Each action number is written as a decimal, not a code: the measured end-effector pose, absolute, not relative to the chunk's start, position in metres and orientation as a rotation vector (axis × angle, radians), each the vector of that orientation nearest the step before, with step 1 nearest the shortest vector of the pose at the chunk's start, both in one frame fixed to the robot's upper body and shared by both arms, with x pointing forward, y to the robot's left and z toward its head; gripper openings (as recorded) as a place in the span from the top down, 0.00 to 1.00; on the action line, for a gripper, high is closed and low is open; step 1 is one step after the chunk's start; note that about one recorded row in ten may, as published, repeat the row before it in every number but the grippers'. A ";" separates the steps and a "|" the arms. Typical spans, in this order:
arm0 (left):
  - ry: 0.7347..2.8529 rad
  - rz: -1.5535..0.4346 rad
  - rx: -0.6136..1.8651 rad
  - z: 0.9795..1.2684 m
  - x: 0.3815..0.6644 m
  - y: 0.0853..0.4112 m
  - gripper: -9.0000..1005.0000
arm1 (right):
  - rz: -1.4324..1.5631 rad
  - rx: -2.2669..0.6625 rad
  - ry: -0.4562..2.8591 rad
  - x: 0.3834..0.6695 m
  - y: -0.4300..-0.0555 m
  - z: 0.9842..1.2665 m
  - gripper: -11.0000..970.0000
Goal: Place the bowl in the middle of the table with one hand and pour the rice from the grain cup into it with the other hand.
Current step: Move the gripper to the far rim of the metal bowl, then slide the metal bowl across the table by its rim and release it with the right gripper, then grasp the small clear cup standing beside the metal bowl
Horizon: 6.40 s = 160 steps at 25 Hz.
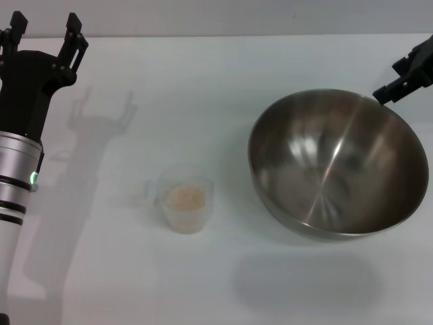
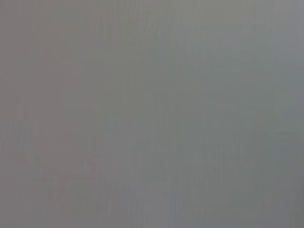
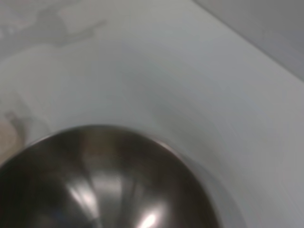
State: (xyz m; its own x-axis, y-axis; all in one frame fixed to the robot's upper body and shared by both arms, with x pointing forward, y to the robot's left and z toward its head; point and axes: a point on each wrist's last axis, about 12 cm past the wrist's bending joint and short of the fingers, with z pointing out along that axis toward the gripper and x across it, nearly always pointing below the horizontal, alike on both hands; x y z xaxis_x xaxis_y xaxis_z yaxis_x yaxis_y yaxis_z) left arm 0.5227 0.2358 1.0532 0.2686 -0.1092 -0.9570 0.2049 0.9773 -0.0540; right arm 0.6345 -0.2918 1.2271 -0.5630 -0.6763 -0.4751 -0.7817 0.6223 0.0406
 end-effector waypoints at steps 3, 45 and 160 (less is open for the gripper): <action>1.282 -0.211 0.087 1.053 0.523 0.236 0.17 | 0.340 -1.178 2.460 0.633 -0.287 1.223 0.24; 1.272 -0.194 0.070 1.053 0.520 0.242 0.16 | 0.332 -1.128 2.605 0.615 -0.290 1.171 0.62; 1.224 -0.199 0.067 1.058 0.517 0.242 0.17 | 0.112 -0.663 1.332 0.623 -0.206 1.211 0.56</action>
State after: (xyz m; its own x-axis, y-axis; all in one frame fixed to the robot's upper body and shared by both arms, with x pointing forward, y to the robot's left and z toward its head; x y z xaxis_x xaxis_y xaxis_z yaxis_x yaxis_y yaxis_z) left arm 0.5173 0.2416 1.0582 0.3251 -0.1157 -0.9386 0.1877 0.9806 -0.0559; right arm 0.6233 -0.2063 1.2109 0.2604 -0.2905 -0.9207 -0.4403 0.8130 -0.3811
